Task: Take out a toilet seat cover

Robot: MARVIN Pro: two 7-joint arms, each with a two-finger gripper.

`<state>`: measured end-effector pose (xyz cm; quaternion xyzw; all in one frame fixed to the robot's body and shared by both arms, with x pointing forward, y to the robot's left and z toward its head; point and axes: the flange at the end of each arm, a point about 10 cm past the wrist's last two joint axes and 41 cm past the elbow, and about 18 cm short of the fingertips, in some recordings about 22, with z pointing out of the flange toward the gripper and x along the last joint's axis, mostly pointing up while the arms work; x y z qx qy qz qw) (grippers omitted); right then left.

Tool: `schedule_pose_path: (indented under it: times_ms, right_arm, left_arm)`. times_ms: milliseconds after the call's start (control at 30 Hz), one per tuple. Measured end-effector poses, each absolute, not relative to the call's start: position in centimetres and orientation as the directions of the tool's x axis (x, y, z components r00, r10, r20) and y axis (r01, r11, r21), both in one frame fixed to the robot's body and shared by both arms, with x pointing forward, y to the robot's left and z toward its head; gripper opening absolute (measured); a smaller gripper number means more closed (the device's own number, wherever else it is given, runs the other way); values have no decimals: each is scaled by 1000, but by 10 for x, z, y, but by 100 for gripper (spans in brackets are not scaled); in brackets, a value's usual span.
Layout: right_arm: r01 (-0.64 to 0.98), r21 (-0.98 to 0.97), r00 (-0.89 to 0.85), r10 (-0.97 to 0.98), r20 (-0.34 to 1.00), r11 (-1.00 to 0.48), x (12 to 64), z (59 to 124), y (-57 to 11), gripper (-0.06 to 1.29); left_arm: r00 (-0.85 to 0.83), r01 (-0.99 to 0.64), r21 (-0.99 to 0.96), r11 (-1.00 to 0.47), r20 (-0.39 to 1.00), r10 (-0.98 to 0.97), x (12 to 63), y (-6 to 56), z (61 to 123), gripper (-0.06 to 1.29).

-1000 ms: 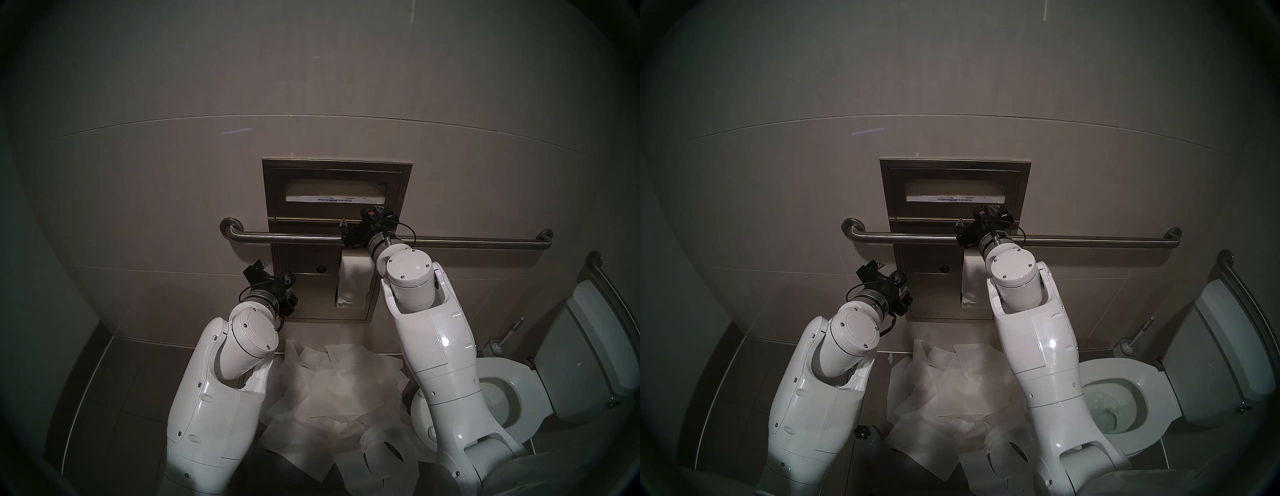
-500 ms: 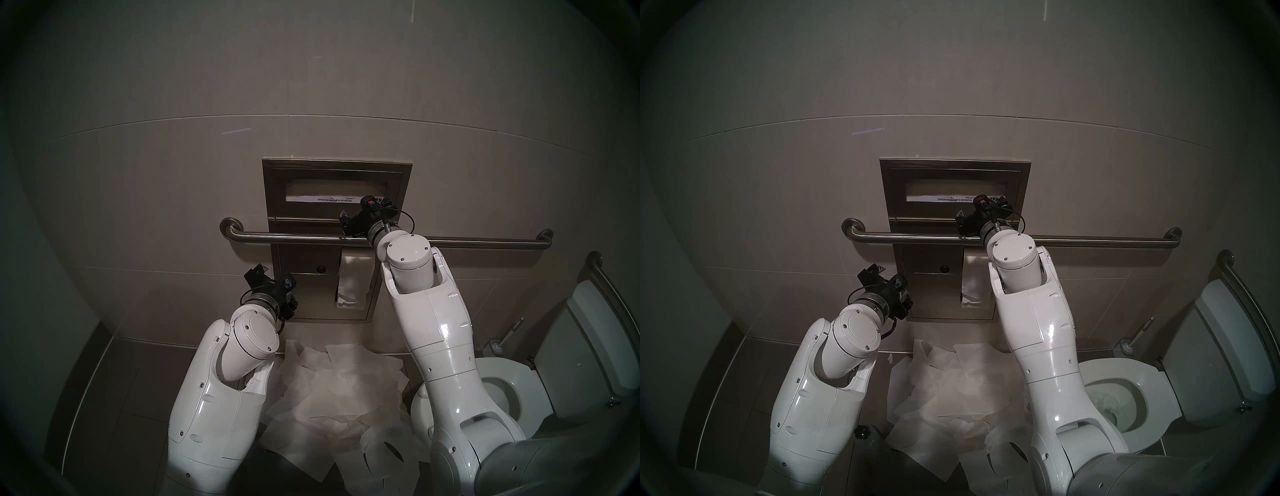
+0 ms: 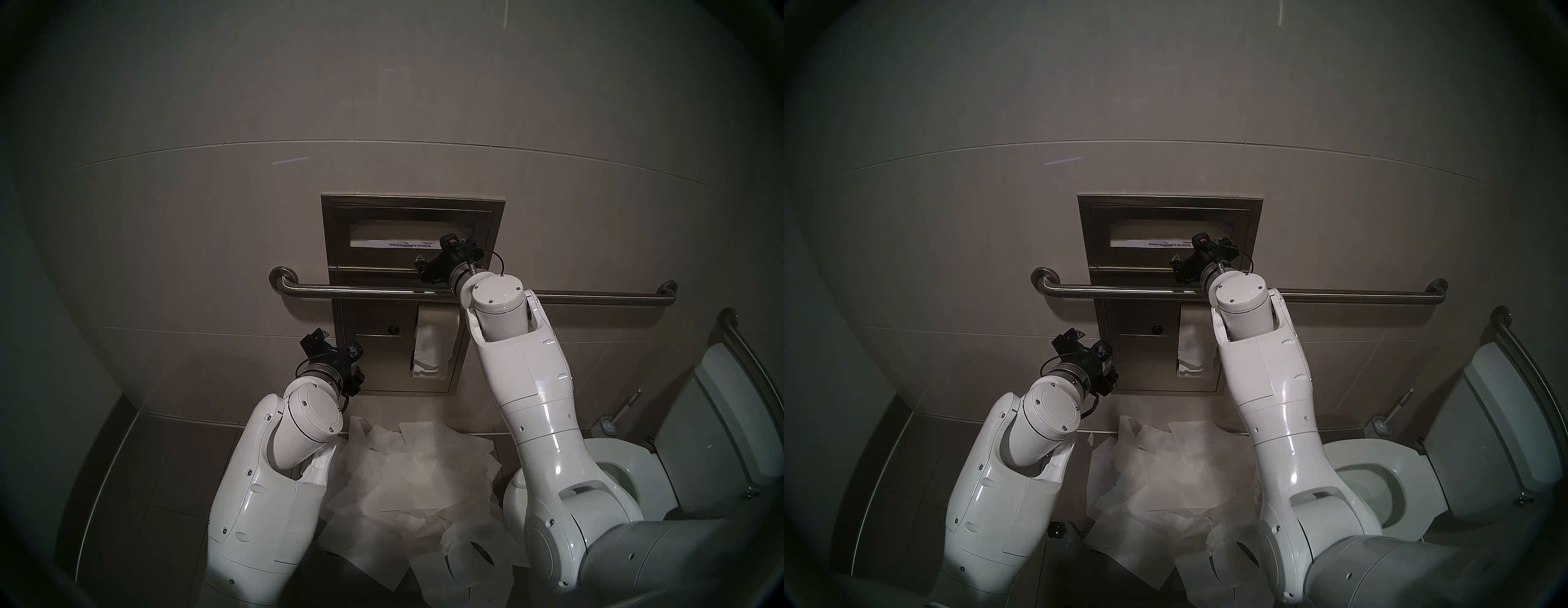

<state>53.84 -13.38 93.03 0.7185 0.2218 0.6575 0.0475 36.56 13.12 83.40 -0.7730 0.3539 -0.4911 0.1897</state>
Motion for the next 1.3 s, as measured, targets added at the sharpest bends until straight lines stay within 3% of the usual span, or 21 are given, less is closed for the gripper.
schedule_pose_path:
  times_ms: [1300]
  right_arm:
    - [260,276,84,307,948,-925,594,953,-121,123]
  left_arm:
    - [280,-375,-639,-672,612,-739,366,131,825,126]
